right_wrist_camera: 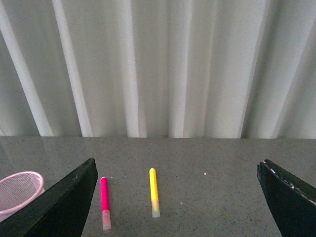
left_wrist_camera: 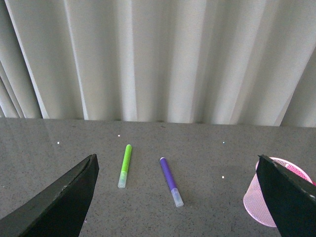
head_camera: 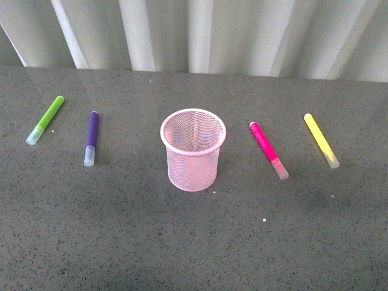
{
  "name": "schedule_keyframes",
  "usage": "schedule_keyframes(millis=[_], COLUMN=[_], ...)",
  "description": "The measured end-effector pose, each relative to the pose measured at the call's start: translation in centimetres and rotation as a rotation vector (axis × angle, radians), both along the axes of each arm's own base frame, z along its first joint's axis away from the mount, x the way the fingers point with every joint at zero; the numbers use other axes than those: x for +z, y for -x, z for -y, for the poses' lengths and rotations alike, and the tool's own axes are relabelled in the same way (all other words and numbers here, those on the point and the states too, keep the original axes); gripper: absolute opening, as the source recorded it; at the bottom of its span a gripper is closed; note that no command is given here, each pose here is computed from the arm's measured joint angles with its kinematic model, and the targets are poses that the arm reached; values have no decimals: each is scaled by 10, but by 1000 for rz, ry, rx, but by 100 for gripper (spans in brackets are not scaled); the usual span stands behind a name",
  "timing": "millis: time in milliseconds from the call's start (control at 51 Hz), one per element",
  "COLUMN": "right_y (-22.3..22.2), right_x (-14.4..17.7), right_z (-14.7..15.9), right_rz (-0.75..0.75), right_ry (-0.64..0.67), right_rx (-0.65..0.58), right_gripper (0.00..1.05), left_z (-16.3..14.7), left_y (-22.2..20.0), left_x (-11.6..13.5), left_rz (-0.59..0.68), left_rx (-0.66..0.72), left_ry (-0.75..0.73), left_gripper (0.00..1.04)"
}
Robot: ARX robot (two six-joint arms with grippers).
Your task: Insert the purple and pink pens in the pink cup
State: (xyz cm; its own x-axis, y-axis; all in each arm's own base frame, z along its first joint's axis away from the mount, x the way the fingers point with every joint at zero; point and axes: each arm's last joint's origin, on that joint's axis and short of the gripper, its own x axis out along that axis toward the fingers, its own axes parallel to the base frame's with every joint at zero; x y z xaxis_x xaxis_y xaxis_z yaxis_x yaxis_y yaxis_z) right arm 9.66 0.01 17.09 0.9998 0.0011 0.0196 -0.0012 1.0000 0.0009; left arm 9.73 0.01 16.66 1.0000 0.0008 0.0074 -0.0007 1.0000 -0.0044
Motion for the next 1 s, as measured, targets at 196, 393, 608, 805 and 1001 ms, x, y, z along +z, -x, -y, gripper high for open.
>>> schedule_keyframes(millis=[196,393,608,805,1001], right_y=[0,0,0,0,0], right_x=[0,0,0,0,0], right_z=[0,0,0,0,0], right_rz=[0,0,0,0,0], right_ry=[0,0,0,0,0], right_rx=[0,0,0,0,0], right_gripper=[98,98,98,98,98], left_z=[0,0,0,0,0], left_y=[0,0,0,0,0], left_x=[0,0,0,0,0], left_rz=[0,0,0,0,0], left_rx=[0,0,0,0,0], left_ry=[0,0,0,0,0], left_gripper=[98,98,98,98,98])
